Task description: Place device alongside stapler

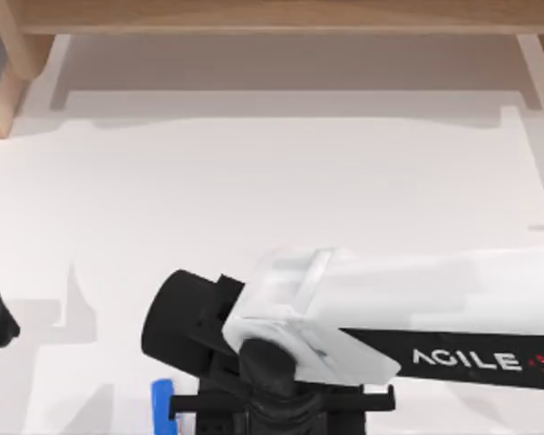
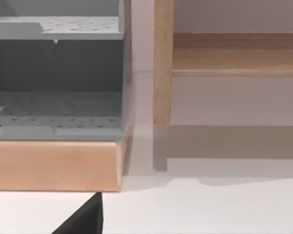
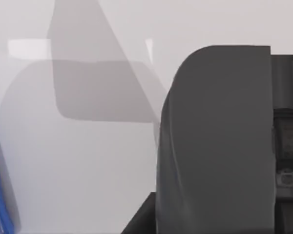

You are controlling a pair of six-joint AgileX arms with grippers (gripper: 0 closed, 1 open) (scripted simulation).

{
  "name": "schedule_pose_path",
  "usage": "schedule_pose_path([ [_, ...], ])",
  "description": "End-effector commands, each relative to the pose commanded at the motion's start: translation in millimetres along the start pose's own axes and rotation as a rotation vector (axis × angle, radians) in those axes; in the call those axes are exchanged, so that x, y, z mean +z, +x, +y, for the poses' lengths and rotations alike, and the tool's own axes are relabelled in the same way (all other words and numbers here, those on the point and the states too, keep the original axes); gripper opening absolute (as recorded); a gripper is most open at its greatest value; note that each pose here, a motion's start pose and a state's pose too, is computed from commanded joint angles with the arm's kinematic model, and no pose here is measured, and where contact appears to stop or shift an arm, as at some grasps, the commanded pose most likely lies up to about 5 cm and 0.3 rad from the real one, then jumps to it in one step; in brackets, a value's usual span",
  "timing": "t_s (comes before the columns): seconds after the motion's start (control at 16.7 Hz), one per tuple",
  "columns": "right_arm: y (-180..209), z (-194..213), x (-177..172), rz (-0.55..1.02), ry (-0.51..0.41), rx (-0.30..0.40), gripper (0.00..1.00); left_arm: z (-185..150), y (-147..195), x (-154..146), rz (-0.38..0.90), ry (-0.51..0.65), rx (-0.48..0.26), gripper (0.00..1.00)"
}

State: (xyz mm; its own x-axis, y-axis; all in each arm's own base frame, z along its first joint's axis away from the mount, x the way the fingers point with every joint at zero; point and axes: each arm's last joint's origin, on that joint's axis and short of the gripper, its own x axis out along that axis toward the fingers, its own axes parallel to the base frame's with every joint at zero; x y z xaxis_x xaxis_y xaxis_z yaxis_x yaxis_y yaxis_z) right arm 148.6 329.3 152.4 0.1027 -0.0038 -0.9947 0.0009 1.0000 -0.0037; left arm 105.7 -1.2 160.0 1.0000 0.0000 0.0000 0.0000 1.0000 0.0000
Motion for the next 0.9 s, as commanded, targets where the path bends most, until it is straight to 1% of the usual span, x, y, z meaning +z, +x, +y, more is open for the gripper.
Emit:
schedule_pose_path([
  [0.24, 0.0, 0.3, 1.4, -0.001, 0.004, 0.003, 0.00, 0.0, 0.0, 0.0, 0.000, 0.000, 0.000, 1.00],
  [0.9, -6.4, 4.0, 3.3, -0.023, 0.006, 0.056, 0.00, 0.0, 0.0, 0.0, 0.000, 0.000, 0.000, 1.00],
])
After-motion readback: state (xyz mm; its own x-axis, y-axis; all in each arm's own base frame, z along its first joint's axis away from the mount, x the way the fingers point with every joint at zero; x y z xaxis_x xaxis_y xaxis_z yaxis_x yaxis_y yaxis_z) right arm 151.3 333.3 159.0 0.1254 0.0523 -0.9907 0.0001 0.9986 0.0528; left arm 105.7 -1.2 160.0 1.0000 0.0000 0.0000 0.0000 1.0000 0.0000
